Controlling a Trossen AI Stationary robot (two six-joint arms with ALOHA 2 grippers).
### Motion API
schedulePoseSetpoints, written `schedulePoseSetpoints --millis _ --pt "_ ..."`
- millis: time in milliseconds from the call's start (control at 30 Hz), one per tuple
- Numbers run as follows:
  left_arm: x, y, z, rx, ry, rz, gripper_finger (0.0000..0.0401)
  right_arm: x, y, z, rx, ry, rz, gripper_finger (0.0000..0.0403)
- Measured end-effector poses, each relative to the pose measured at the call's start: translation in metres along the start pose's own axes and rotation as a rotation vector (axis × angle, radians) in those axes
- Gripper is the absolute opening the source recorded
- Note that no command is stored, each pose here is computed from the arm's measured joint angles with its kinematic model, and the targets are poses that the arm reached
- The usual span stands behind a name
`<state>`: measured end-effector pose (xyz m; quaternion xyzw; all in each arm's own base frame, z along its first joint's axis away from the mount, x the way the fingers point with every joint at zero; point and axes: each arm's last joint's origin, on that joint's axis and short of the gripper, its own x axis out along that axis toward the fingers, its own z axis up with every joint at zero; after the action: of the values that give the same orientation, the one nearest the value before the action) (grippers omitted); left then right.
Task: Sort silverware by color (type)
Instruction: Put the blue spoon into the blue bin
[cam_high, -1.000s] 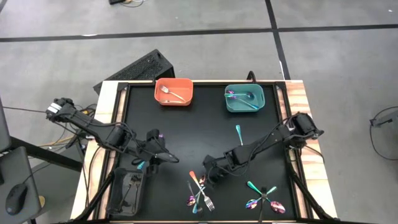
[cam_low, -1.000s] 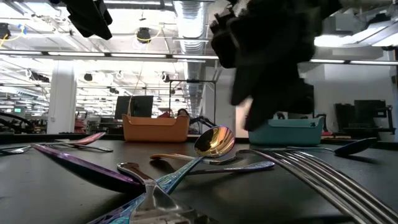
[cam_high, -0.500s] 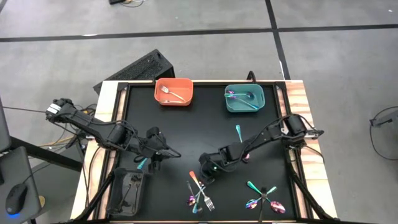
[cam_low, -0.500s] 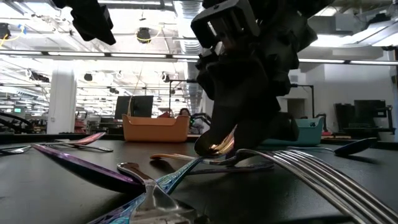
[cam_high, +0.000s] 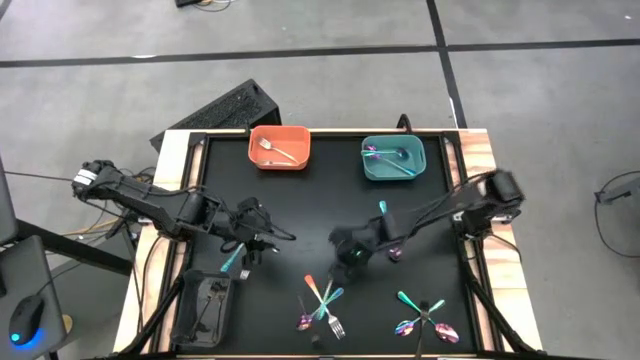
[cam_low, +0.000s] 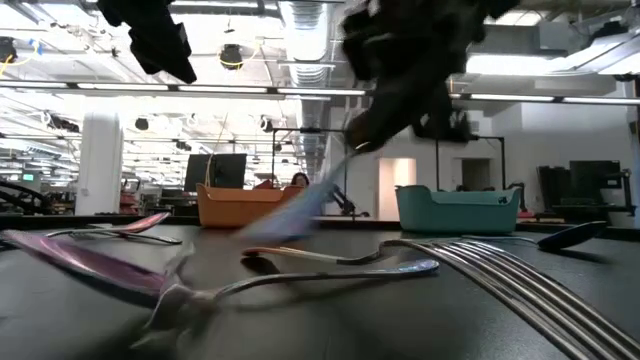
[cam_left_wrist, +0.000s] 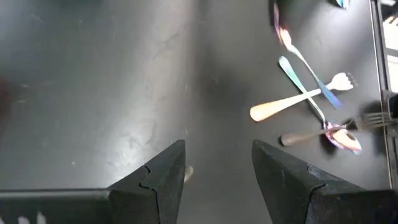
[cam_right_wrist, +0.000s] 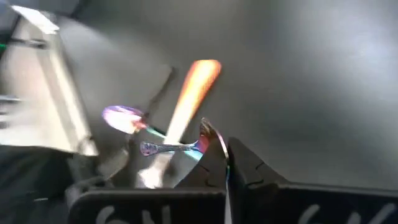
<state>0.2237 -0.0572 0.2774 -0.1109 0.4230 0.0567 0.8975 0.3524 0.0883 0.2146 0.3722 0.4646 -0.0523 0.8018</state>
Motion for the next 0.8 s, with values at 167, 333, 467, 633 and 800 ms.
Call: schedulePoseSetpoints --millis 167,333,467,633,800 --pt "0.002 0.015 0.008 -0.023 -0.013 0.019 0.0173 -0.068 -0.027 0.014 -0.013 -0.121 -0.244 0.0008" --pt "0.004 0.034 0.019 -0.07 -0.051 0.04 0.0173 -0.144 -0.059 0.02 -0.012 -0.341 -0.535 0.0008" --pt "0.005 0.049 0.028 -0.104 -0.095 0.053 0.0173 -0.187 -0.089 0.022 0.02 -0.429 -0.767 0.0008" --pt "0.004 0.069 0.036 -0.165 -0.137 0.088 0.0173 -0.217 -0.126 0.031 0.064 -0.426 -0.961 0.0008" --pt "0.003 0.086 0.039 -0.26 -0.16 0.133 0.0173 -0.224 -0.161 0.046 0.072 -0.317 -1.116 0.0008"
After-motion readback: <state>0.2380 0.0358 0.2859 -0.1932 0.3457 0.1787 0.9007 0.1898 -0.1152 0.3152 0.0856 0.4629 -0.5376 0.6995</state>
